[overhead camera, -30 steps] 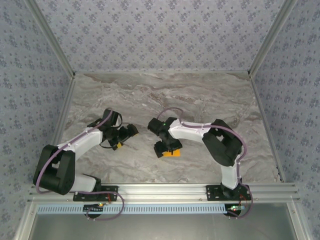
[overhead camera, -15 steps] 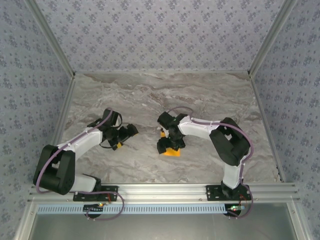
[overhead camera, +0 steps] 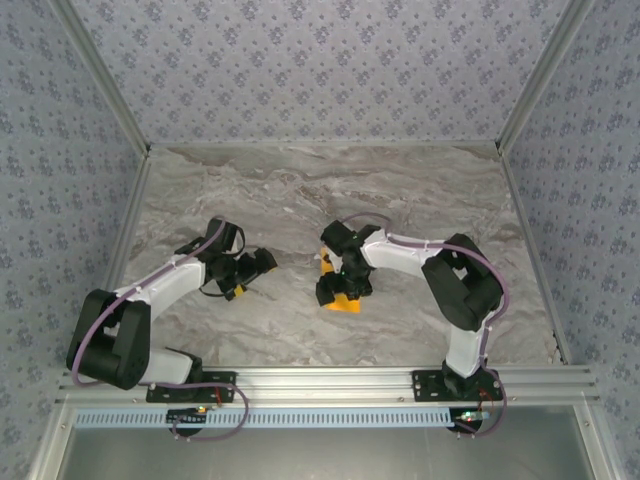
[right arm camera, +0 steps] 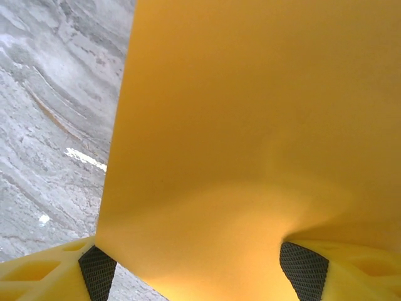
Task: Fold a paper plane with a square sheet of paper (pick it up from the middle)
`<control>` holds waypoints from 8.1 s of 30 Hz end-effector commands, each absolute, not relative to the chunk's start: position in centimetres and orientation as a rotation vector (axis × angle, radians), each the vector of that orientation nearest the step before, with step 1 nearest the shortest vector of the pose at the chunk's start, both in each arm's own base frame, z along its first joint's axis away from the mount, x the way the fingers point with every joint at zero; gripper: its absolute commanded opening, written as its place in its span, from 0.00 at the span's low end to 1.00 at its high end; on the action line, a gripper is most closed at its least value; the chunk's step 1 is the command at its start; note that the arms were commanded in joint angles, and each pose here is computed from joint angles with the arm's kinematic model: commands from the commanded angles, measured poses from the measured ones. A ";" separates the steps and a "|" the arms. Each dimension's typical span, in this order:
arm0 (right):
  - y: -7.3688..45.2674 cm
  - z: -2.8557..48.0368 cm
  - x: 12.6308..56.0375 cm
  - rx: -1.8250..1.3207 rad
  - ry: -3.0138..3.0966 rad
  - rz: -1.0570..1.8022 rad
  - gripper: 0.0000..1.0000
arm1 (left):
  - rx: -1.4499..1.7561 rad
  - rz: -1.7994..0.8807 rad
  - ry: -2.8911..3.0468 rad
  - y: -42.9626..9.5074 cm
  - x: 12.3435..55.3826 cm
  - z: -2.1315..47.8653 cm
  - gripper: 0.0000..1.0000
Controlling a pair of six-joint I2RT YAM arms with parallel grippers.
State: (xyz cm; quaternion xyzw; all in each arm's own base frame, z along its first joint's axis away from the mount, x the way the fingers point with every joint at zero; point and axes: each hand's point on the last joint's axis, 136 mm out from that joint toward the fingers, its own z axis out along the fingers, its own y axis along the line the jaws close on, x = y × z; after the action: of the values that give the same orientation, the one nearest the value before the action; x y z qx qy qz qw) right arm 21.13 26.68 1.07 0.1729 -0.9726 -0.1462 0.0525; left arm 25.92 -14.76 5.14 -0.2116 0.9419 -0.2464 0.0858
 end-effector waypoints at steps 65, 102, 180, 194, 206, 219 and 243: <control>21.0 -5.7 20.5 0.592 -2.952 0.113 0.79 | -0.573 -0.748 2.820 -15.4 26.0 5.3 0.99; 20.4 -7.2 19.8 0.342 -2.930 -0.308 0.59 | -0.337 -1.285 2.631 -24.2 24.9 7.6 0.84; 15.4 -5.3 31.3 -0.564 -3.061 -0.482 0.19 | -0.188 -0.866 3.010 -33.9 21.1 3.2 0.35; 18.3 1.9 32.9 -0.130 -3.287 -0.450 0.27 | -0.249 -0.867 2.903 -31.1 23.8 5.5 0.37; 25.3 6.9 26.3 0.501 -3.362 -0.073 0.61 | -0.653 -0.795 2.750 -19.8 26.5 6.4 0.56; 28.8 1.9 22.7 0.531 -3.208 0.064 0.70 | -0.821 -0.769 2.742 -16.3 27.0 4.9 0.79; 26.6 -1.6 21.4 0.295 -2.985 -0.603 0.57 | -0.697 -0.962 2.736 -18.7 27.1 5.6 0.82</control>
State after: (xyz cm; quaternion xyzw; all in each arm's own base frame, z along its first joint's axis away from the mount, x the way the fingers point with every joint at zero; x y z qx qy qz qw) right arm 23.57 28.31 1.98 0.1002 -0.9754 -0.1952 -0.0190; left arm 27.26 -17.67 5.30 -0.2560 0.9167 -0.2950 0.0845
